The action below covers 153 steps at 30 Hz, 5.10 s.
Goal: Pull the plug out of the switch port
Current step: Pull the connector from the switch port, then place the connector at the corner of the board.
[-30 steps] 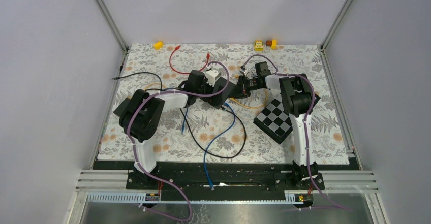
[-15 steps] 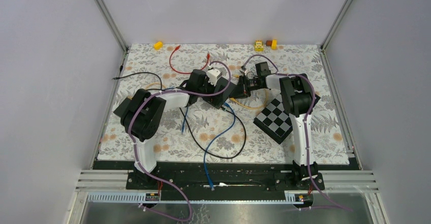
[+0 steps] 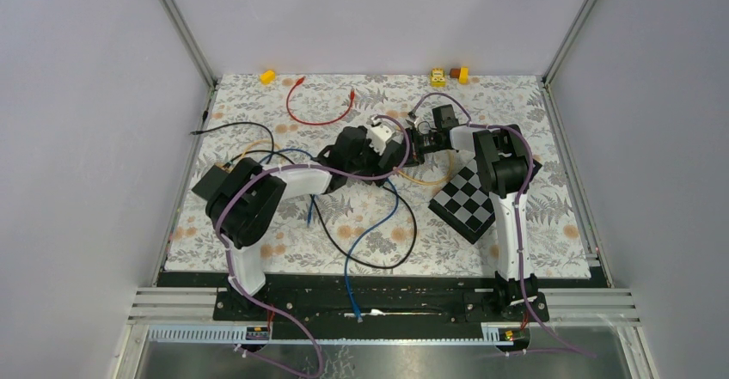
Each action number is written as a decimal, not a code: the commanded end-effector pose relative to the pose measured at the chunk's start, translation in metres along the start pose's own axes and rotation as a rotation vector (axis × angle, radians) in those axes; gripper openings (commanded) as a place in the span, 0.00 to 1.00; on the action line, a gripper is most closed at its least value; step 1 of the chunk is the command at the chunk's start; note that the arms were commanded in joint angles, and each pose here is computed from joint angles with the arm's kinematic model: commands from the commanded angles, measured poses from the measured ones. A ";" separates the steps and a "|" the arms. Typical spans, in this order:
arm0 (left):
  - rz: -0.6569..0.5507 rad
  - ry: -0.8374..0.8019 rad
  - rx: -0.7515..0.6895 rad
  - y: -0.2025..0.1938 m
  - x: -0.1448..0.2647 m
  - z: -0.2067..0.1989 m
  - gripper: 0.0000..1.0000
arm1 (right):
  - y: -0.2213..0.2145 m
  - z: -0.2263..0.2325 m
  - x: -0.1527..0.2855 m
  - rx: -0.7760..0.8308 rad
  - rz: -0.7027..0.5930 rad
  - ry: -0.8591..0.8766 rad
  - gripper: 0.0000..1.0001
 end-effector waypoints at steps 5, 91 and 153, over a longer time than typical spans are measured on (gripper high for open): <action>-0.089 0.052 -0.097 0.033 0.007 0.002 0.99 | -0.014 -0.044 -0.005 -0.023 0.000 -0.178 0.00; 0.019 0.006 0.065 0.021 0.012 0.004 0.95 | 0.037 0.042 0.057 0.307 -0.042 -0.242 0.00; 0.003 0.173 0.061 0.028 0.057 0.050 0.99 | 0.203 0.007 0.059 0.480 -0.401 -0.666 0.44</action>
Point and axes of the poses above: each gripper's point midway between its finger pads, its own x axis back along the fingers, its own z axis along the line the jaws close on, y = z × x, the point moved 3 cm from there along x, back along the fingers, and after that the axes turned 1 degree about x, right-handed, at the moved point
